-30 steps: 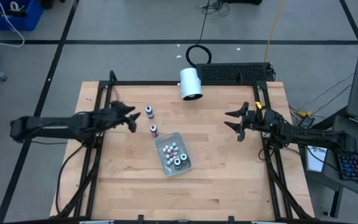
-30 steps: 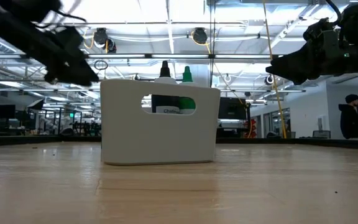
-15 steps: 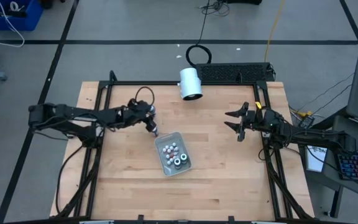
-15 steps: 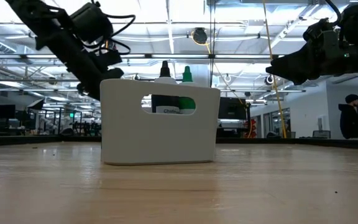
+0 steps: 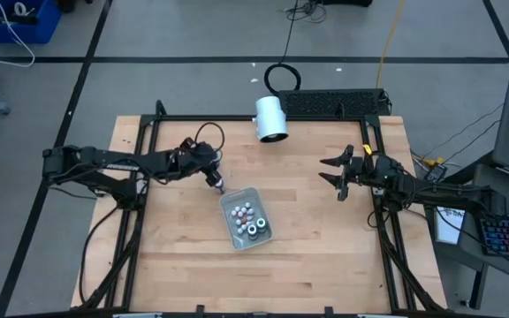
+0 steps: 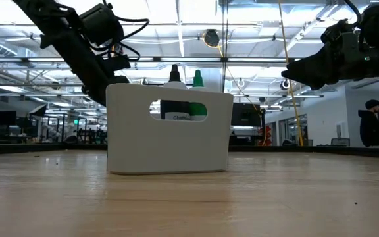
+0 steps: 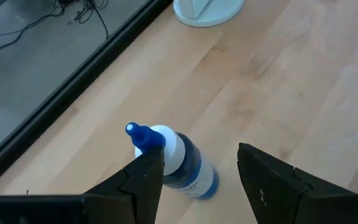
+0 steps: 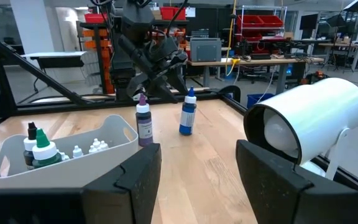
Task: Pick & Place food coloring
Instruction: Put the large blue food coloring bottle into the gray bin
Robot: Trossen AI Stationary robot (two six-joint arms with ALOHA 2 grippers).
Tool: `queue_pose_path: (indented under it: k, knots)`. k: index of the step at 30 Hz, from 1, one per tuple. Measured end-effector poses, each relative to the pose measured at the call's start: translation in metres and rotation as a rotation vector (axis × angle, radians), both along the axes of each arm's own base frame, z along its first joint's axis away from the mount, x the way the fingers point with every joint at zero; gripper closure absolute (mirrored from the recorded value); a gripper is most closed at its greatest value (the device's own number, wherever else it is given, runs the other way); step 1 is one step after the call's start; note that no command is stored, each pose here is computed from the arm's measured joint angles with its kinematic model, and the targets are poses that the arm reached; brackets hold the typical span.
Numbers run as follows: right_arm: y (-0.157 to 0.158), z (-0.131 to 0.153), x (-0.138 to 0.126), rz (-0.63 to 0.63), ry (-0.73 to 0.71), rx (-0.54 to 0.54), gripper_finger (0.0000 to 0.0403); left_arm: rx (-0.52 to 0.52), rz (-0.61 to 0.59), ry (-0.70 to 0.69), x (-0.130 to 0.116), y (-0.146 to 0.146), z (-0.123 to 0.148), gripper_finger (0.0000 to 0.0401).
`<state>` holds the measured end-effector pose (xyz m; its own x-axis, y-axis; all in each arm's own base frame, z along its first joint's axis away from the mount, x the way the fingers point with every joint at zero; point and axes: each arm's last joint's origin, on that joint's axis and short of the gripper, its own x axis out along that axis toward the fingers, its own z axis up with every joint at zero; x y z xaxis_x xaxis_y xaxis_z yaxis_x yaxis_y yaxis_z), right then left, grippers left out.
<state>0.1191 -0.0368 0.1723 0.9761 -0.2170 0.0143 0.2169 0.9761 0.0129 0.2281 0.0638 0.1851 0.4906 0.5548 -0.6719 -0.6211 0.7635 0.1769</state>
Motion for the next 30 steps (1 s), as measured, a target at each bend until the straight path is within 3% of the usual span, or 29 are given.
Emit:
queue_pose_path:
  k: [6, 11, 14, 17, 24, 30]
  knots:
    - [0.0, 0.0, 0.0, 0.0, 0.0, 0.0, 0.0206, -0.022, -0.047, 0.058, 0.0, -0.007, 0.006, 0.0194]
    - [0.0, 0.0, 0.0, 0.0, 0.0, 0.0, 0.0206, -0.164, -0.063, 0.026, 0.003, -0.013, 0.027, 0.0194]
    - [0.0, 0.0, 0.0, 0.0, 0.0, 0.0, 0.0206, -0.216, 0.003, 0.046, 0.002, -0.011, 0.043, 0.0194]
    - [0.0, 0.0, 0.0, 0.001, 0.0, 0.0, 0.0206, -0.236, 0.058, 0.104, -0.003, -0.002, 0.06, 0.0194]
    - [0.0, 0.0, 0.0, 0.0, 0.0, 0.0, 0.0206, -0.415, 0.147, -0.021, 0.003, 0.039, 0.093, 0.0194]
    - [0.0, 0.0, 0.0, 0.001, -0.001, 0.0, 0.0206, -0.565, 0.279, 0.221, 0.012, 0.077, 0.066, 0.0194]
